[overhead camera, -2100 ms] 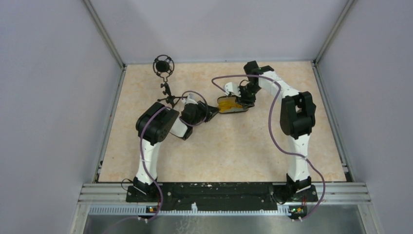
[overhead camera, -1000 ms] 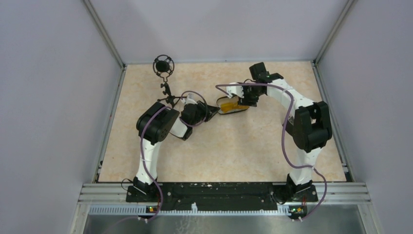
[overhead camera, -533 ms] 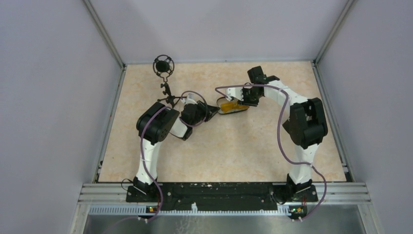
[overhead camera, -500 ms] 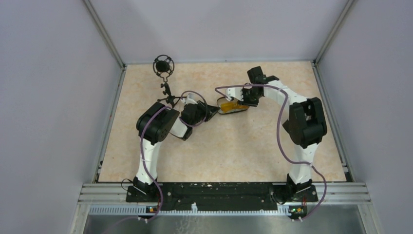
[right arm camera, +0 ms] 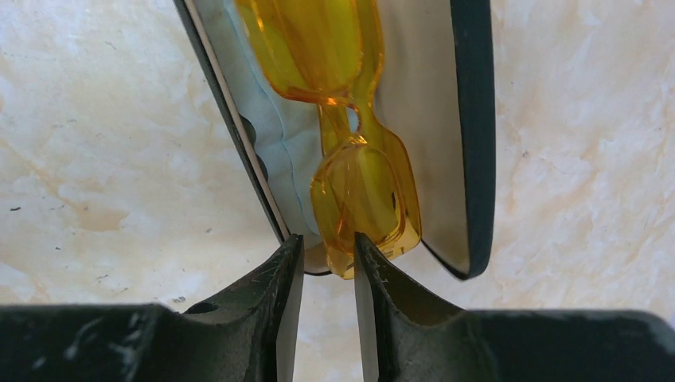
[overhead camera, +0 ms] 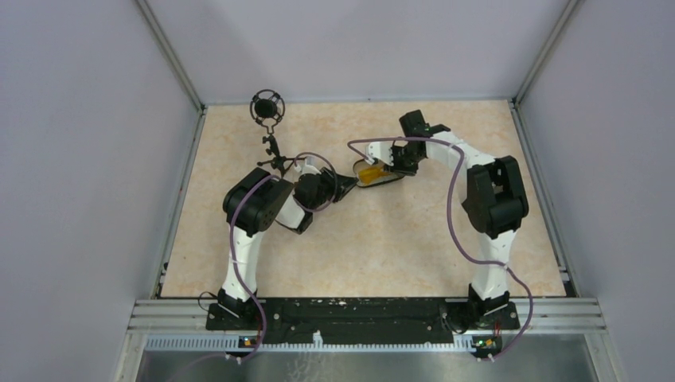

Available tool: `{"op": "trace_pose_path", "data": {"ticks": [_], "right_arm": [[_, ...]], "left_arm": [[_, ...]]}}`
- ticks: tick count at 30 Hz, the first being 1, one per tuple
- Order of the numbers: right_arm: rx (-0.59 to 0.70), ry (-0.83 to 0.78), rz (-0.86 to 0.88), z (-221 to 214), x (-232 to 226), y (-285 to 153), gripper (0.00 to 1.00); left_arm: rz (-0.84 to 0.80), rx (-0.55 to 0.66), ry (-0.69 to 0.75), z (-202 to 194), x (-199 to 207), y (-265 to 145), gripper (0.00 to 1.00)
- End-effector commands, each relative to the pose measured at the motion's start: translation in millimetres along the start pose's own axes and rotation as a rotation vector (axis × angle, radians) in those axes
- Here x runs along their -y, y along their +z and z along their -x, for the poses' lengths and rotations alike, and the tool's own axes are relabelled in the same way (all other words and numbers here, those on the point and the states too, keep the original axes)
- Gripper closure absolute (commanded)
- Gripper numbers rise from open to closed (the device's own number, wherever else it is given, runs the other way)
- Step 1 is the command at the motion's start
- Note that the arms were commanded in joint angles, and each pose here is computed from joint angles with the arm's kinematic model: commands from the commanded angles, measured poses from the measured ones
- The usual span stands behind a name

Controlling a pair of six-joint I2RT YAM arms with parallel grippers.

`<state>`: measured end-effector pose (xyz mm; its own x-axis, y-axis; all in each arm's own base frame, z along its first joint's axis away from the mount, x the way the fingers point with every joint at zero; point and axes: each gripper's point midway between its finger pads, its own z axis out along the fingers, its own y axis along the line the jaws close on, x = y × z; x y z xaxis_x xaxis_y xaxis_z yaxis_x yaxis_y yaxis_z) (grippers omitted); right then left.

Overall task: Organize the sunglasses
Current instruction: Place the sunglasses in the sunglasses case.

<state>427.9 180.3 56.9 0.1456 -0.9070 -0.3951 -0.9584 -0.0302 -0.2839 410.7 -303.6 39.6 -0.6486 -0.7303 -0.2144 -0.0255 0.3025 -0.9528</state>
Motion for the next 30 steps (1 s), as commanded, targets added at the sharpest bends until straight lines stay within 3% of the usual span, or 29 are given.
{"op": "trace_pose_path", "data": {"ticks": [1, 5, 10, 30], "right_arm": [[0.053, -0.011, -0.01, 20, 10, 1, 0.71], [0.056, -0.006, 0.0, 21, 6, 5, 0.71], [0.067, -0.007, -0.004, 24, 6, 4, 0.72], [0.158, 0.016, -0.055, 50, 16, -23, 0.7]], "left_arm": [[-0.074, 0.038, 0.012, 6, 19, -7, 0.68], [-0.082, 0.05, 0.009, 8, 20, -12, 0.61], [-0.089, 0.053, 0.01, 8, 22, -14, 0.61], [-0.107, 0.041, -0.017, 5, 16, -9, 0.68]]}}
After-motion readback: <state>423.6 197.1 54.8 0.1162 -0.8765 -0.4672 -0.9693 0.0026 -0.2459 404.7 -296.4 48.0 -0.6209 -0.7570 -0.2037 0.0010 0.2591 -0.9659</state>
